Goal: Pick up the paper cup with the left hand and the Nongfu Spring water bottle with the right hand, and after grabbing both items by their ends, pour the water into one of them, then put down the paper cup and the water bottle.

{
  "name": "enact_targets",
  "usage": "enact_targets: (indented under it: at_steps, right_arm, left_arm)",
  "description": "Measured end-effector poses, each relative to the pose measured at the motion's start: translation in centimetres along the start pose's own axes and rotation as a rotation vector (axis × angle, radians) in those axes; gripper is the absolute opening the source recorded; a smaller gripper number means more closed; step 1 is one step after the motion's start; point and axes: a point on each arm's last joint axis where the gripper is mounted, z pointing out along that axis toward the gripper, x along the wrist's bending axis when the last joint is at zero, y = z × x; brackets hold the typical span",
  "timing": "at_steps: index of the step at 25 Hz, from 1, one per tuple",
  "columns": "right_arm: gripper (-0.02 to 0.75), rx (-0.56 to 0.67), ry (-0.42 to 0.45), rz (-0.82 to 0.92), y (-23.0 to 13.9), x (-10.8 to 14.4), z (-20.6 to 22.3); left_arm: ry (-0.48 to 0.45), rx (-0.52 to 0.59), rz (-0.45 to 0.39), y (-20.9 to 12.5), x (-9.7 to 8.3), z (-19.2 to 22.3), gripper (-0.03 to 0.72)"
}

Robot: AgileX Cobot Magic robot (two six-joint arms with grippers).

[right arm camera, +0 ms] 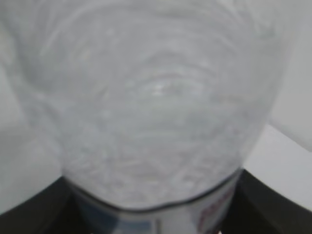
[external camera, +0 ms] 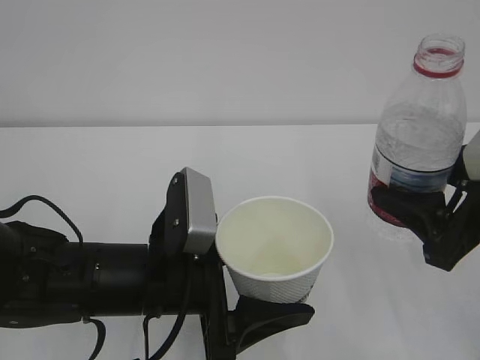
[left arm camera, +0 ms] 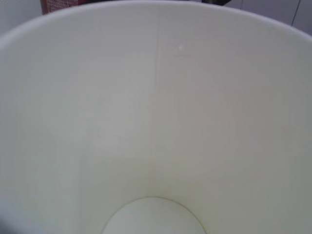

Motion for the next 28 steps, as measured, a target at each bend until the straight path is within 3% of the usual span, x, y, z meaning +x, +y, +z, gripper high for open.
enact_targets:
  at_steps: [28]
  right_arm:
    - [0.495,0.046,0.017,-0.310,2.5,-1.9,0.6]
  left_arm:
    - [-0.001,0.000,-0.002,0.0,0.0,0.0,0.592]
